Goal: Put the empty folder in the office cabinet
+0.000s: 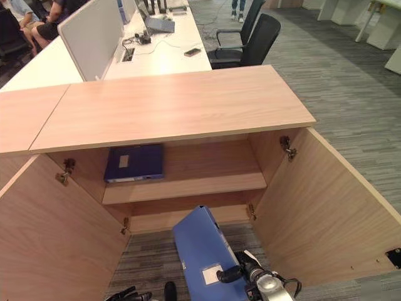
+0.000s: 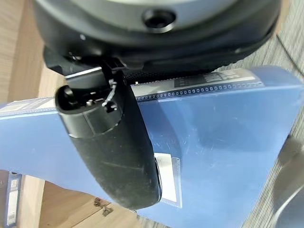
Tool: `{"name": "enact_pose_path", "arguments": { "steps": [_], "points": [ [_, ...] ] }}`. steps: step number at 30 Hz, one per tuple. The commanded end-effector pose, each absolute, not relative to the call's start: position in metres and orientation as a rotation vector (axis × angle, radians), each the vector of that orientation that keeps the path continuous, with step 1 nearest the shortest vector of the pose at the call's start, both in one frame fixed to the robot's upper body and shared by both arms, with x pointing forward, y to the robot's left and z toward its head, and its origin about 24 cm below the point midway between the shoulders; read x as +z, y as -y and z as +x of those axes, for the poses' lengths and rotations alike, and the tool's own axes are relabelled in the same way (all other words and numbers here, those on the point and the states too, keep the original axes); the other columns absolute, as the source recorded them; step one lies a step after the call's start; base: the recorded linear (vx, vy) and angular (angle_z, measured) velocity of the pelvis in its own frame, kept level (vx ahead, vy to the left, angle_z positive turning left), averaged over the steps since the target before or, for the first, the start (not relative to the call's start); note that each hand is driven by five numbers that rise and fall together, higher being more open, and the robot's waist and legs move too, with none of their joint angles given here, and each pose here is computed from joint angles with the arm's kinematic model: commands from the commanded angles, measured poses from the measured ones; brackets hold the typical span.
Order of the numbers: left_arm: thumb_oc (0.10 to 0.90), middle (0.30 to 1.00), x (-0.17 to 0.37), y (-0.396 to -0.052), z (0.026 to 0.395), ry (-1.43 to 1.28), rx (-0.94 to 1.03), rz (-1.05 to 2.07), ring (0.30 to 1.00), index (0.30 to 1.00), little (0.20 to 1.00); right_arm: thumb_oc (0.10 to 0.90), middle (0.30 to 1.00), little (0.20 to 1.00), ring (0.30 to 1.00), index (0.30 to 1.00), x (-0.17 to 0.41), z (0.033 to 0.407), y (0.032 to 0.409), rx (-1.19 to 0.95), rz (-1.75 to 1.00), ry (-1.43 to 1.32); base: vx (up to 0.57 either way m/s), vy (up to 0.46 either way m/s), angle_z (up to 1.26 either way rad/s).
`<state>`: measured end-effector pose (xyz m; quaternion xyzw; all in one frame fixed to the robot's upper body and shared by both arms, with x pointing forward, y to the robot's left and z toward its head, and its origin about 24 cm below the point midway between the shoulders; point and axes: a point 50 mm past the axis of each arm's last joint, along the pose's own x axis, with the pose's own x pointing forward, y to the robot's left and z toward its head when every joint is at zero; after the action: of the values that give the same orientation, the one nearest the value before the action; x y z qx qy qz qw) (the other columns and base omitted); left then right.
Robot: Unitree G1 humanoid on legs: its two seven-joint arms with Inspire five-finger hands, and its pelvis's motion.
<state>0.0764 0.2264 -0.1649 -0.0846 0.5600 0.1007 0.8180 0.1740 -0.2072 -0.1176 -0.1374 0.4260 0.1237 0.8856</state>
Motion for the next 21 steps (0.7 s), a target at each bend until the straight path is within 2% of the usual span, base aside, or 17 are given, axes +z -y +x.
{"name": "enact_pose_path", "arguments": {
  "steps": [1,5,8,9,12,14,15,21],
  "points": [
    [0.8,0.9,-0.169,-0.249,0.002,-1.505,0.242,0.042,0.9,0.9,0.9,0.4,0.3,0.3,0.3,0.3,-0.096,0.207,0.184,0.29,-0.164,-0.703,0.27,0.239,-0.1],
    [0.8,0.9,-0.168,-0.253,-0.022,-1.596,0.252,0.099,0.9,0.9,0.9,0.4,0.3,0.3,0.3,0.3,-0.073,0.23,0.165,0.343,-0.074,-0.581,0.19,0.229,-0.26],
    [0.8,0.9,-0.168,-0.252,-0.024,-1.607,0.223,0.115,0.9,0.9,0.9,0.4,0.3,0.3,0.3,0.3,-0.051,0.248,0.153,0.391,-0.029,-0.47,0.07,0.214,-0.2],
    [0.8,0.9,-0.167,-0.256,-0.024,-1.612,0.21,0.137,0.9,0.9,0.9,0.4,0.3,0.3,0.3,0.3,-0.025,0.264,0.142,0.44,0.024,-0.353,0.01,0.166,-0.17],
    [0.8,0.9,-0.166,-0.258,-0.022,-1.606,0.207,0.146,0.9,0.9,0.9,0.4,0.3,0.3,0.3,0.3,-0.014,0.269,0.137,0.451,0.055,-0.304,0.01,0.182,-0.19],
    [0.8,0.9,-0.165,-0.264,0.0,-1.539,0.199,0.183,0.9,0.9,0.9,0.4,0.3,0.3,0.3,0.3,0.025,0.287,0.121,0.475,0.174,-0.135,-0.08,0.147,-0.21],
    [0.8,0.9,-0.164,-0.265,0.023,-1.472,0.203,0.199,0.9,0.9,0.9,0.4,0.3,0.3,0.3,0.3,0.055,0.299,0.116,0.484,0.248,-0.021,-0.22,-0.035,-0.07],
    [0.8,0.9,-0.161,-0.255,0.077,-1.31,0.195,0.216,0.9,0.9,0.9,0.4,0.3,0.3,0.3,0.3,0.123,0.319,0.129,0.425,0.425,0.261,-0.06,-0.135,0.31]
  ]
}}
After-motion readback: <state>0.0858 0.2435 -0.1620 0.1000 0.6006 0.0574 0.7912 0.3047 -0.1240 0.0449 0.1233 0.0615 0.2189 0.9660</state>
